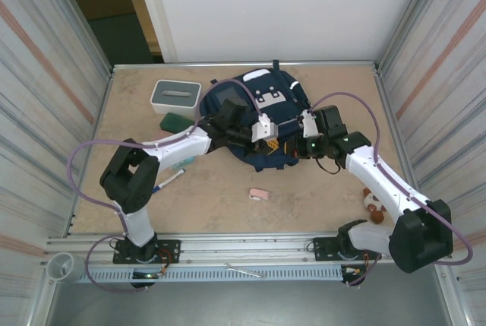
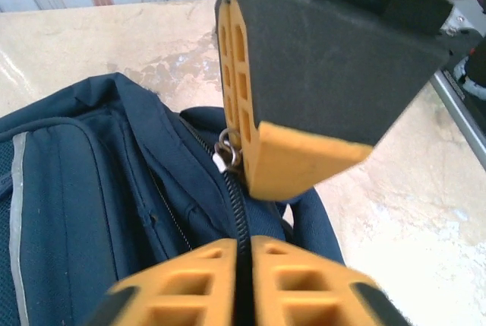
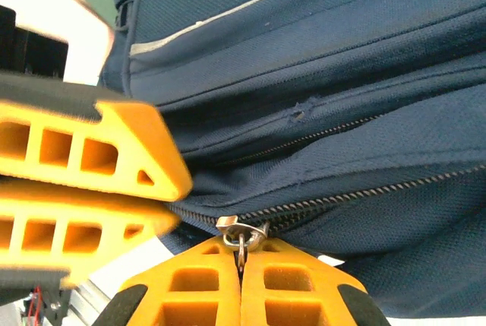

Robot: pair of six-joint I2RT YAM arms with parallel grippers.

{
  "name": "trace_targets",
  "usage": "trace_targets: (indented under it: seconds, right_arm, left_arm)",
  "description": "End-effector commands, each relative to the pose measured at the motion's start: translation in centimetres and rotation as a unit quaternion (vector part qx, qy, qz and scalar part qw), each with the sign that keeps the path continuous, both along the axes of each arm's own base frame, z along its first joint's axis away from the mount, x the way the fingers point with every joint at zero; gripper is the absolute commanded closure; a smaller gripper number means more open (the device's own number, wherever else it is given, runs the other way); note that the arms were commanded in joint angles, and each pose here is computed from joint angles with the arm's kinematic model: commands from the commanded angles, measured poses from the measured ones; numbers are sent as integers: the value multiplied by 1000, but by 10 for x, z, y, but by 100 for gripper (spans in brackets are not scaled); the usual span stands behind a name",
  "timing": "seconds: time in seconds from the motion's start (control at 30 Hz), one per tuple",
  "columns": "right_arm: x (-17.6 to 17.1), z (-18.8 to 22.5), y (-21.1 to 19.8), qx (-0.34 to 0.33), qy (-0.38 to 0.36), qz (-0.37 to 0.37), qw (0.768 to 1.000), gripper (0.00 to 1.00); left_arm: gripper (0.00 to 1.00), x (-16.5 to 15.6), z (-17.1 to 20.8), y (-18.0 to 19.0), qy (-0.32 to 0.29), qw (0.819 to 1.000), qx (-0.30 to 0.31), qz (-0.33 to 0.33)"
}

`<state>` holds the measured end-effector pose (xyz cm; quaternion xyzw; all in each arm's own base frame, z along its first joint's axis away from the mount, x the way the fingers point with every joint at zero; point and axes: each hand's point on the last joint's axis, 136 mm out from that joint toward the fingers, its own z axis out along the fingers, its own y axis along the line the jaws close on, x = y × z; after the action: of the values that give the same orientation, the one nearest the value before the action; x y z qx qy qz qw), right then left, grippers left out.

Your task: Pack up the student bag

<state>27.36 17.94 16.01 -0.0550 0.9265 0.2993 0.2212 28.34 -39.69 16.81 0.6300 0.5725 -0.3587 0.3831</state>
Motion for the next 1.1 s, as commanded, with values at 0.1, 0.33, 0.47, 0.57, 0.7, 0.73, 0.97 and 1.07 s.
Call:
trace_targets:
  seconds: [0.1, 0.33, 0.47, 0.57, 0.7, 0.73, 0.97, 1.07]
  right_arm:
    - [8, -1, -37, -27, -3, -35, 999, 100]
    - [11, -19, -67, -40, 38, -86, 995, 100]
    - [11, -1, -42, -2, 8, -45, 999, 100]
    - [8, 16, -23, 22, -12, -12, 1000, 100]
    - [4, 39, -5, 40, -38, 14, 998, 100]
    - [3, 43, -2, 43, -42, 19, 998, 100]
    - [-5, 66, 17, 75, -62, 41, 994, 100]
    - [-10, 71, 24, 87, -60, 53, 993, 100]
  left_arm:
    - [100, -1, 18, 19, 35, 999, -26, -13]
    - [100, 4, 29, 41, 38, 997, -61, -2]
    - [100, 11, 17, 54, 30, 998, -43, 31]
    - [83, 9, 16, 55, 31, 998, -36, 39]
    - [53, -3, 25, 44, 24, 999, -28, 33]
    - [50, -7, 27, 41, 20, 999, -25, 29]
    - [44, -21, 17, 17, 28, 1000, 11, -1]
    - [48, -21, 9, 13, 34, 999, 23, -5]
